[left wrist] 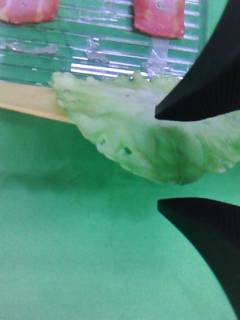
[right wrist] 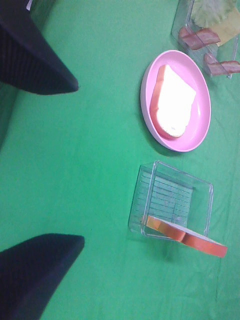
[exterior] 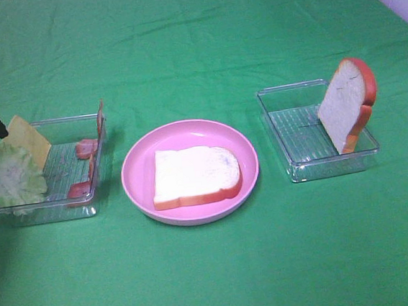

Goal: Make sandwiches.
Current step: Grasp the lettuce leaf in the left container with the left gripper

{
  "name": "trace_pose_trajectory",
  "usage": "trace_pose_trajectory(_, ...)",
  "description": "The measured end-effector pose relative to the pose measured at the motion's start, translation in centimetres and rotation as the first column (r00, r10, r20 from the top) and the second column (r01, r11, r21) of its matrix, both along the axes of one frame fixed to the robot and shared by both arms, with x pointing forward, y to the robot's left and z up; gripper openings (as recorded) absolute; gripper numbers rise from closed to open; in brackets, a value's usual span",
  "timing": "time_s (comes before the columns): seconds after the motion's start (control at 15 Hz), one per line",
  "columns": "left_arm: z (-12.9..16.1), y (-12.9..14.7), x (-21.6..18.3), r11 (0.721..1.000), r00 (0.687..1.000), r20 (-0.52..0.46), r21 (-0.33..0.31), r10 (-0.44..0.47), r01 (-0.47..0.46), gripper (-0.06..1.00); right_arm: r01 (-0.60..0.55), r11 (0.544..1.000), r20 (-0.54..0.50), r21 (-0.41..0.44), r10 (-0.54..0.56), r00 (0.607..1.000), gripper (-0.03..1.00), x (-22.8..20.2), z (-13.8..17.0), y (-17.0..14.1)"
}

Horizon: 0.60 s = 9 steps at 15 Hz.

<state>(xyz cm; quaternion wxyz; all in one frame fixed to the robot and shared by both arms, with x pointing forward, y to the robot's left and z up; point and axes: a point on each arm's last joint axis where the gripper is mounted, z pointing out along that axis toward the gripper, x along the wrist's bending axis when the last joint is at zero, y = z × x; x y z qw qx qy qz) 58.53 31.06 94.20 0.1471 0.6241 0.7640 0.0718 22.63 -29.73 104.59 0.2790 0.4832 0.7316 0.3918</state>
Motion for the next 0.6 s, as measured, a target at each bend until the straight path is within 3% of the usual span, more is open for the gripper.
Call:
trace_pose_trajectory(0.2, -0.03, -0.3, 0.07, 0.999, 1.0, 0.007, -0.032, -0.007, 0.007, 0.37, 0.0, 1.0, 0.0, 0.0, 0.0, 1.0, 0.71, 0.0, 0.0, 0.0)
trace_pose_trajectory(0.4, 0.01, -0.46, 0.12, 0.999, 1.0, 0.014, -0.049, -0.015, 0.016, 0.15, 0.0, 1.0, 0.0, 0.0, 0.0, 1.0, 0.71, 0.0, 0.0, 0.0)
trace_pose_trajectory(0.6, 0.01, -0.48, 0.12, 0.999, 1.0, 0.014, -0.051, -0.015, 0.015, 0.01, 0.0, 1.0, 0.0, 0.0, 0.0, 1.0, 0.71, 0.0, 0.0, 0.0)
